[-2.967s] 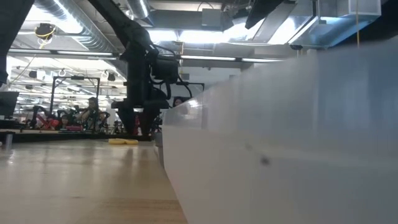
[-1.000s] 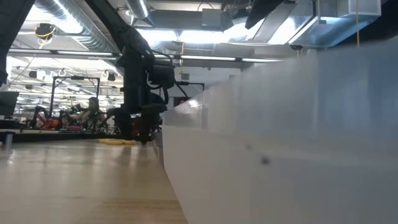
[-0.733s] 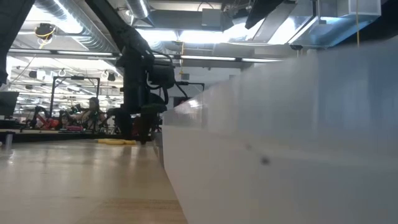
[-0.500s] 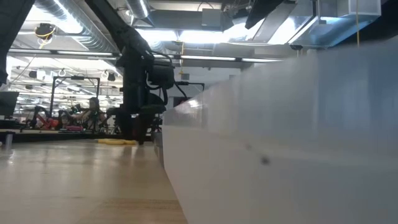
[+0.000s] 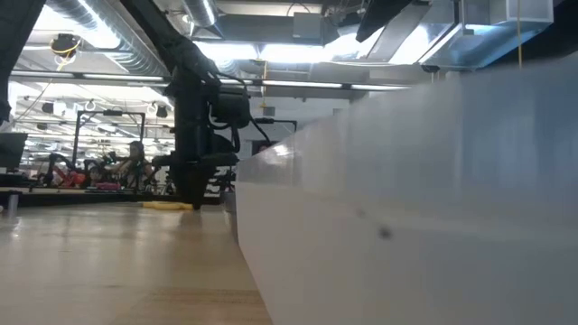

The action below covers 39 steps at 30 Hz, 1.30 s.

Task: Pack school essentials
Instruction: Put the yellow scissors into the supply box

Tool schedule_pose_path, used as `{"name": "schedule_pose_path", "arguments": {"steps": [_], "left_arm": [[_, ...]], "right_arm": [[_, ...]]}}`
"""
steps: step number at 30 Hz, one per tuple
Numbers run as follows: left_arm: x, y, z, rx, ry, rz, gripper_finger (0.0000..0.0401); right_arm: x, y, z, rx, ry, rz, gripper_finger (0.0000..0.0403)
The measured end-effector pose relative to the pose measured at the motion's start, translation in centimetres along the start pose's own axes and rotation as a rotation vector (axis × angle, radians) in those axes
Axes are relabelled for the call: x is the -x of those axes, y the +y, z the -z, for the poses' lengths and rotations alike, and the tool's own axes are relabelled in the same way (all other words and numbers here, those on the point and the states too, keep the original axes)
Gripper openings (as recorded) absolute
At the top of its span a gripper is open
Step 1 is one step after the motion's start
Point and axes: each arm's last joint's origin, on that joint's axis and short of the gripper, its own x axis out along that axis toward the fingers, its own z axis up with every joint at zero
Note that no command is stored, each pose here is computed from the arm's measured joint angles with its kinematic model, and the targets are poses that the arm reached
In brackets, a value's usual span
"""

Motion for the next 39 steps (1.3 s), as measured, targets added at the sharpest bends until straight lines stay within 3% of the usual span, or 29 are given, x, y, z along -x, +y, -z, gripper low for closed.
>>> {"name": "schedule_pose_path", "arguments": {"steps": [8,22,28,39], "left_arm": [[0.0,-0.8,0.3,-0.029,-0.022,-0.007,0.0021],[1.0,-3.4,1.7,-0.160,-0.018,-0.017,0.0020],[2.9,-5.4,3.5,-0.233,-0.008,0.107,0.0019],[5.7,-9.3,7.7,-0.428,-0.100,0.145,0.0012]], "right_arm": [[0.0,0.0,0.0,-0.001,0.000,0.000,0.0090],[0.0,0.0,0.0,-0.002,0.000,0.000,0.0090],[0.0,0.0,-0.1,-0.004,-0.008,0.000,0.0090],[0.3,0.3,-0.1,0.004,-0.019,-0.033,0.0090]]}}
